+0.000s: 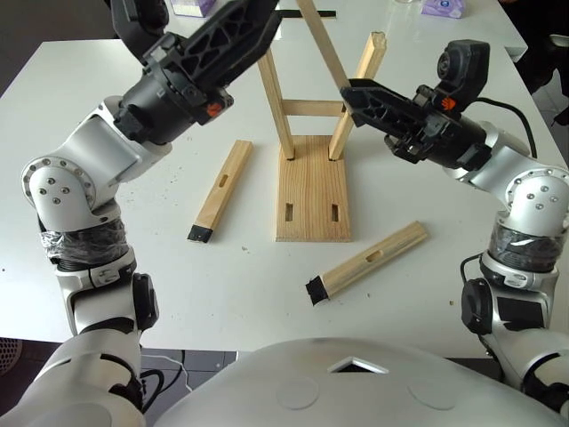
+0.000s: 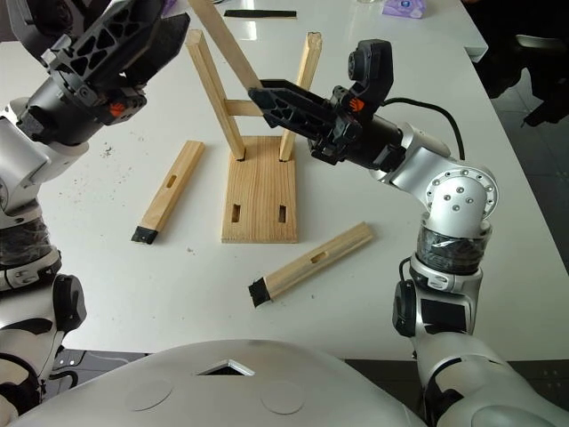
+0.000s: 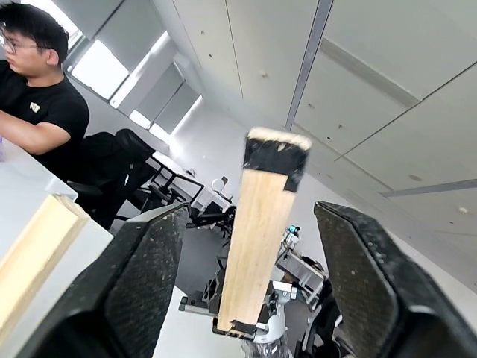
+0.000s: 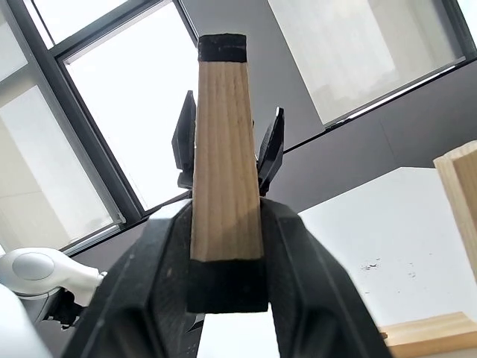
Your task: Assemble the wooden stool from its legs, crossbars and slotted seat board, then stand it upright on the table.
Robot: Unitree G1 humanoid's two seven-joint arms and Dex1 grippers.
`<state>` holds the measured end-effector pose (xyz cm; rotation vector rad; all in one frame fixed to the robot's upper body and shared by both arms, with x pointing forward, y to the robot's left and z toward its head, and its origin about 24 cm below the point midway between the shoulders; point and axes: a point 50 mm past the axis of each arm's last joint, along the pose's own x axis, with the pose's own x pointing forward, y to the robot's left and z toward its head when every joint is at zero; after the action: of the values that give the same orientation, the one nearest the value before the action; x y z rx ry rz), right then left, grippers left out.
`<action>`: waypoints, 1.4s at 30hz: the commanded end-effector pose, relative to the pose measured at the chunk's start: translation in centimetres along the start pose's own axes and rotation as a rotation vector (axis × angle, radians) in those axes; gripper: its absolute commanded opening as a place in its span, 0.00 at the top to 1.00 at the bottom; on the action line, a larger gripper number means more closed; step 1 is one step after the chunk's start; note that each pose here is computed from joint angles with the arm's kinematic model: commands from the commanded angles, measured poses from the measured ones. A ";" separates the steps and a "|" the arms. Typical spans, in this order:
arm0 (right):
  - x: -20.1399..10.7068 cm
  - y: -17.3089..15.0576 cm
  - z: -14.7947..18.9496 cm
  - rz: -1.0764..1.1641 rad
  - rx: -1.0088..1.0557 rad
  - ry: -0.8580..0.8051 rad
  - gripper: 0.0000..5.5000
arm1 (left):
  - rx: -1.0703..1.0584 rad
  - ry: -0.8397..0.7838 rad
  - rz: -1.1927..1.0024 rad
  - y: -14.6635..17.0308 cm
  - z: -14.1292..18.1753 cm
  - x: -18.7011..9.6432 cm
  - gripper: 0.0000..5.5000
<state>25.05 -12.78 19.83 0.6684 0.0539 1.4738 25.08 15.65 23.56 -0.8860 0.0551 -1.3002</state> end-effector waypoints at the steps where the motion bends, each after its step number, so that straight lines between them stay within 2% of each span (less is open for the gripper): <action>1: 0.0 0.3 -0.9 0.016 0.022 0.080 0.76 | 0.024 0.065 -0.006 -0.1 -0.4 0.4 0.44; 12: -0.9 0.2 -1.5 0.003 0.048 0.170 0.76 | 0.081 0.093 -0.027 -0.3 -0.2 0.4 0.44; 23: -1.6 -0.4 -1.5 -0.025 0.067 0.178 0.76 | 0.119 0.099 -0.019 -0.3 -0.7 -0.1 0.75; 34: -1.4 -0.3 0.3 -0.003 0.088 0.093 0.76 | 0.167 0.116 0.016 0.3 -1.2 -0.8 0.75; 42: -1.2 -1.4 -0.7 -0.091 0.012 0.120 0.76 | 0.237 0.095 0.057 0.8 -0.9 -1.3 0.75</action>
<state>25.28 -13.64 18.29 0.6517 0.2114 1.4887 24.87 15.99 22.33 -0.6835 -0.0081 -1.2955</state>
